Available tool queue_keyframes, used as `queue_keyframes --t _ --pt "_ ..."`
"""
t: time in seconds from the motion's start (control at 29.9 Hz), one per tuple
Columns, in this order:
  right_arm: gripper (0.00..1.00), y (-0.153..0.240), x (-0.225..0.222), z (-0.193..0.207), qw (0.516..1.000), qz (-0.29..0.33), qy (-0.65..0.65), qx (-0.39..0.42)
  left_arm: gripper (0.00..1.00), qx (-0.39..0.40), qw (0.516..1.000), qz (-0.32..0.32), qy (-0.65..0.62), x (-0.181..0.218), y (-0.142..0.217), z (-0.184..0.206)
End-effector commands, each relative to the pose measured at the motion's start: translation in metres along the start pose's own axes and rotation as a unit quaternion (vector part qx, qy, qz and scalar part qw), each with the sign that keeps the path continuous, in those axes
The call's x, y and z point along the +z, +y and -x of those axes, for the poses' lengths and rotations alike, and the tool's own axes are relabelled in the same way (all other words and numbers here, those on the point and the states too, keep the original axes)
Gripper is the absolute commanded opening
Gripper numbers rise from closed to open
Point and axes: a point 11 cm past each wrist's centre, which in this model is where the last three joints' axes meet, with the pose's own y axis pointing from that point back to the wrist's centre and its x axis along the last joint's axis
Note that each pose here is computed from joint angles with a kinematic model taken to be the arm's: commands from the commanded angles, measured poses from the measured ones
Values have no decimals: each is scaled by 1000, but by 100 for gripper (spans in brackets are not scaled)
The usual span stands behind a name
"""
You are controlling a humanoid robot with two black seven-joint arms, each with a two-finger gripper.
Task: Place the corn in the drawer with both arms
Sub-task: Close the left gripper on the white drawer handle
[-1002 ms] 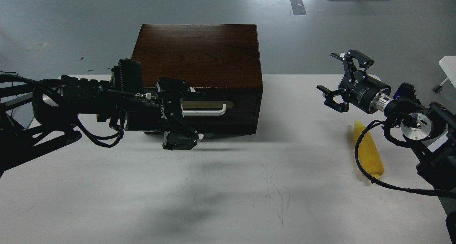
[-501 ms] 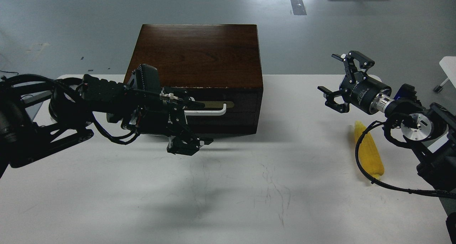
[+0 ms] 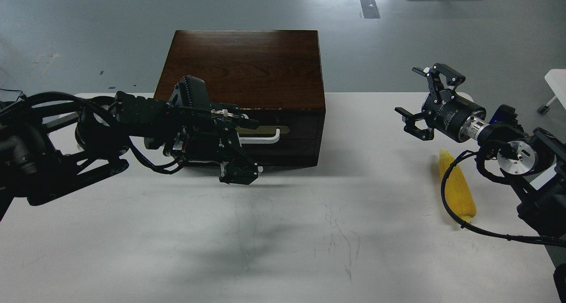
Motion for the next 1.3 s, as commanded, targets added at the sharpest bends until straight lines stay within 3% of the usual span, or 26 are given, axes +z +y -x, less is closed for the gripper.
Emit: queue_keyframes --t 0.0,1.27 --pt "100 0 0 -1 1000 0 0 3 98 1 1000 -5 7 -2 3 1" --pt "100 1 2 -2 1000 2 -1 5 98 -37 999 -37 11 -10 2 36"
